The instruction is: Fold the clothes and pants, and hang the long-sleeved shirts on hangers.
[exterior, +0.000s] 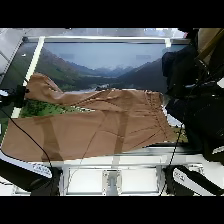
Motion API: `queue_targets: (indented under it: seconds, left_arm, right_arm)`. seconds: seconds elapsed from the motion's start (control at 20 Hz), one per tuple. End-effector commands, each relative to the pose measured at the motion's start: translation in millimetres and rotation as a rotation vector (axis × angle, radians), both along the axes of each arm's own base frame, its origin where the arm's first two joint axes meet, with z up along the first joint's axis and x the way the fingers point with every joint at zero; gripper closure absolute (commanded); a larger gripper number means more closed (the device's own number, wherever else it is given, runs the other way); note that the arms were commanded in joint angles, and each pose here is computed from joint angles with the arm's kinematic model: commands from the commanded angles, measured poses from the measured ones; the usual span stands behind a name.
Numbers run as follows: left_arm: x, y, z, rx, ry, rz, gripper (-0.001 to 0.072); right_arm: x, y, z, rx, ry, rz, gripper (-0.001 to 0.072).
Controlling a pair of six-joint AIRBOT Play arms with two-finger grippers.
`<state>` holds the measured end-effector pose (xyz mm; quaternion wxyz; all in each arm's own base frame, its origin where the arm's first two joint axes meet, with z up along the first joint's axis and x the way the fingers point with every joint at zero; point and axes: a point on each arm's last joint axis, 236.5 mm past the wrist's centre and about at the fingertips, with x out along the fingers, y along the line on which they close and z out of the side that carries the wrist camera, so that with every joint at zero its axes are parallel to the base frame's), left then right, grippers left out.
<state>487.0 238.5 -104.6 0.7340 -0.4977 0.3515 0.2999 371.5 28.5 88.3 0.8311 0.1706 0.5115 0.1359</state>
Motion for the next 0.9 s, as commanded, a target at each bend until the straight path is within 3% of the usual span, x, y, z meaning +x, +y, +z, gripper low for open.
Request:
queue_targets:
  seconds: [0.0,0.05,0.15,0.2,0.35,0.5,0.75,0.85]
  left_arm:
    - [4.3,-10.0,-13.2,-0.029,0.006,0.001,0.0262]
    - [6.5,-10.3,-13.3,-0.023,0.000,0.001,0.0346]
    - [11.6,-11.5,-11.0,-0.005,-0.014,-0.006,0.0621]
    - [13.7,-12.8,-8.4,0.011,-0.018,-0.027,0.0699]
    - [19.2,-9.2,23.5,0.082,-0.059,-0.086,0.0700]
    - [15.3,-1.2,97.3,0.234,-0.128,-0.180,0.0700]
    - [-49.1,-23.8,202.6,0.423,-0.068,-0.419,0.0702]
    - [-70.7,-36.1,230.2,0.454,-0.052,-0.450,0.0702]
  right_arm:
    - [1.1,0.0,0.1,0.000,-0.004,-0.002,0.0373]
    - [1.1,0.1,0.2,0.000,-0.004,-0.002,0.0373]
    - [0.7,0.3,0.1,0.001,-0.002,-0.001,0.0373]
    - [0.5,0.4,0.0,0.001,-0.002,-0.001,0.0373]
    - [-2.1,1.4,-0.7,0.002,0.008,0.006,0.0373]
    - [-4.5,1.6,2.7,-0.003,0.007,0.015,0.0373]
    - [-12.9,-6.3,12.4,-0.064,-0.010,0.031,0.0373]
    - [-13.6,-5.8,12.0,-0.073,-0.016,0.052,0.0372]
